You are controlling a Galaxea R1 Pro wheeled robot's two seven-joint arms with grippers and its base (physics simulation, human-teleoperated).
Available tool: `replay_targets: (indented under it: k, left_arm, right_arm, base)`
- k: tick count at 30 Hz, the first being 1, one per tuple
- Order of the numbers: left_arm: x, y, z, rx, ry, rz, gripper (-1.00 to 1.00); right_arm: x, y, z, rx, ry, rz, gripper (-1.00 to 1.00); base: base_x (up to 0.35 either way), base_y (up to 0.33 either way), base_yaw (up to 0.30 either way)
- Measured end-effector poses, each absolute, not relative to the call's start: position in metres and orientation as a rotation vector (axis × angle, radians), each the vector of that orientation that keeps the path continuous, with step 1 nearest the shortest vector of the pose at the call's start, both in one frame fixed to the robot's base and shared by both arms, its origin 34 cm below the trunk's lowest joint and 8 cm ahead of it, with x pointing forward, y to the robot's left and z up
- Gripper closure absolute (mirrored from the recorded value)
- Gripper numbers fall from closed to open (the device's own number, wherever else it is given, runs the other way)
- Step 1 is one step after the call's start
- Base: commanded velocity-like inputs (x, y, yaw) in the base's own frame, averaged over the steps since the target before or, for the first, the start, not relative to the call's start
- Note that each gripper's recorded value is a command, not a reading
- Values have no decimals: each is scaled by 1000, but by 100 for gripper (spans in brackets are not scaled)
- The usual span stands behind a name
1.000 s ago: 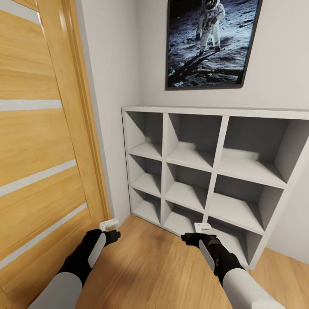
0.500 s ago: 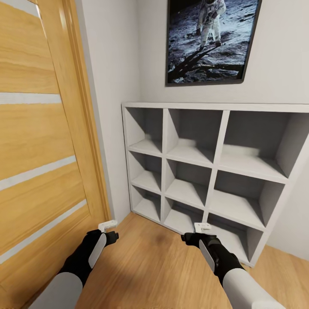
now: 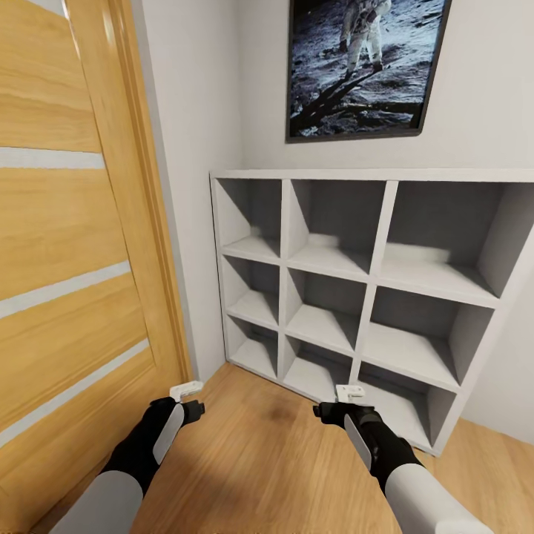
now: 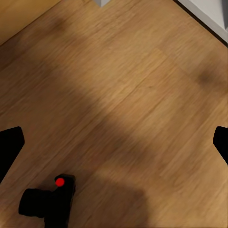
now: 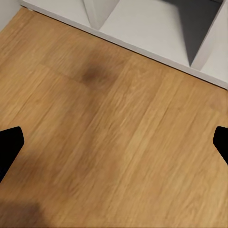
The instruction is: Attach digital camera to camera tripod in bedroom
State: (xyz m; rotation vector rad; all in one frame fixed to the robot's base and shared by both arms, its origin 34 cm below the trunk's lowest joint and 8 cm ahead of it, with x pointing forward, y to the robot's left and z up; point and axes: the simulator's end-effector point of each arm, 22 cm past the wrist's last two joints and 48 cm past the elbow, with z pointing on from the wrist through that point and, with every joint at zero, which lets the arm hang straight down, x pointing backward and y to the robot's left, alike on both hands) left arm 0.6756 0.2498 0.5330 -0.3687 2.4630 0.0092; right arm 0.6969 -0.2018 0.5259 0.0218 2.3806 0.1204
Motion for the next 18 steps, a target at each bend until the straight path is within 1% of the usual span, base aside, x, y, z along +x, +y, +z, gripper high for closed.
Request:
replay_targets:
  k: [18]
  left_arm:
    - [669,250,497,-370,2455,9,-100]
  right_arm:
    - [689,-205,487,23,2379,108,-100]
  base:
    - [0,0,0]
